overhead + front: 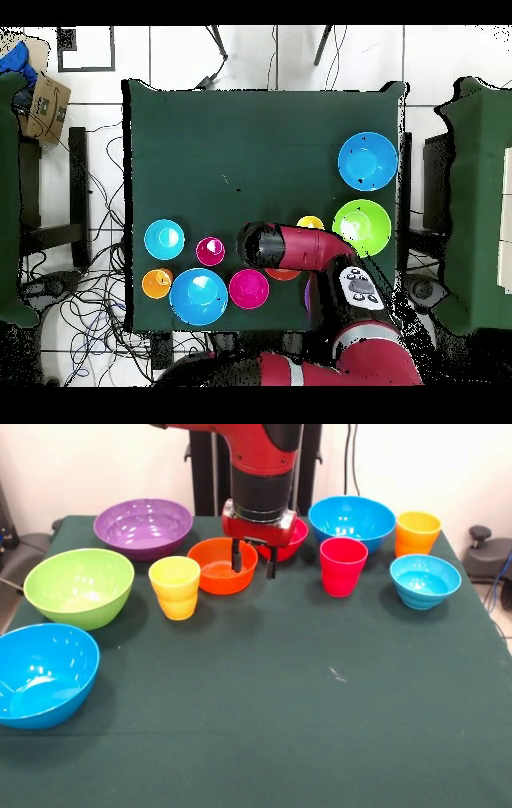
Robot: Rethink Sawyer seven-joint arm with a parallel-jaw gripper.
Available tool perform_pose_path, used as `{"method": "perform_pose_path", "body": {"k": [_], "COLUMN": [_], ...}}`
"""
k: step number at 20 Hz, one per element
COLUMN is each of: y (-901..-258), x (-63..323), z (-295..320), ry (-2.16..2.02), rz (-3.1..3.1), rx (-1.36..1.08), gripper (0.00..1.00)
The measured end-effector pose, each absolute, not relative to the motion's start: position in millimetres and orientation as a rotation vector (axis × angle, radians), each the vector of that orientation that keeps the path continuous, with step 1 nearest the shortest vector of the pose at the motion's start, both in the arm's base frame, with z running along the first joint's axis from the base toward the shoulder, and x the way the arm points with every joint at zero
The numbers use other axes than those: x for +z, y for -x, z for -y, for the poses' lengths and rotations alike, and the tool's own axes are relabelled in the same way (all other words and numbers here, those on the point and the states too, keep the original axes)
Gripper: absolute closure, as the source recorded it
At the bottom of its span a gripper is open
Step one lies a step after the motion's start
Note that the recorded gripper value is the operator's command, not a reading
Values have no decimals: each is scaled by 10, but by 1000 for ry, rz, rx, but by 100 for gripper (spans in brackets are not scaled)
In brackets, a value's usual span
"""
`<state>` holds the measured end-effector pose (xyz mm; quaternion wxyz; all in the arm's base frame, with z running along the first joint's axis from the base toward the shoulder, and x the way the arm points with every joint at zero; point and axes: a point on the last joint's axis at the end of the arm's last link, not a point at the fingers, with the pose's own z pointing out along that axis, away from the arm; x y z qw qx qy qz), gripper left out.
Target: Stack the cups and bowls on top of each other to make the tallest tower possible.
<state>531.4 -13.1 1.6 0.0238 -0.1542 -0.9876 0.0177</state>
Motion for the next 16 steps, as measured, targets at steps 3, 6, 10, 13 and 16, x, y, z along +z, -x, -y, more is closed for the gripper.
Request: {"method": "perform_pose_path", "body": {"k": [3, 6, 10, 13, 16], "y": [-5251, -5203, -5164, -5113, -5031], "x": [-33, -98, -160, -235, -307], "z": [130, 136, 151, 161, 184], "ry": [459, 448, 449, 449, 435], "rz": [3053, 3054, 3056, 3056, 3051], "rx": [59, 64, 69, 74, 85], "gripper": [0, 0, 0, 0, 0]}}
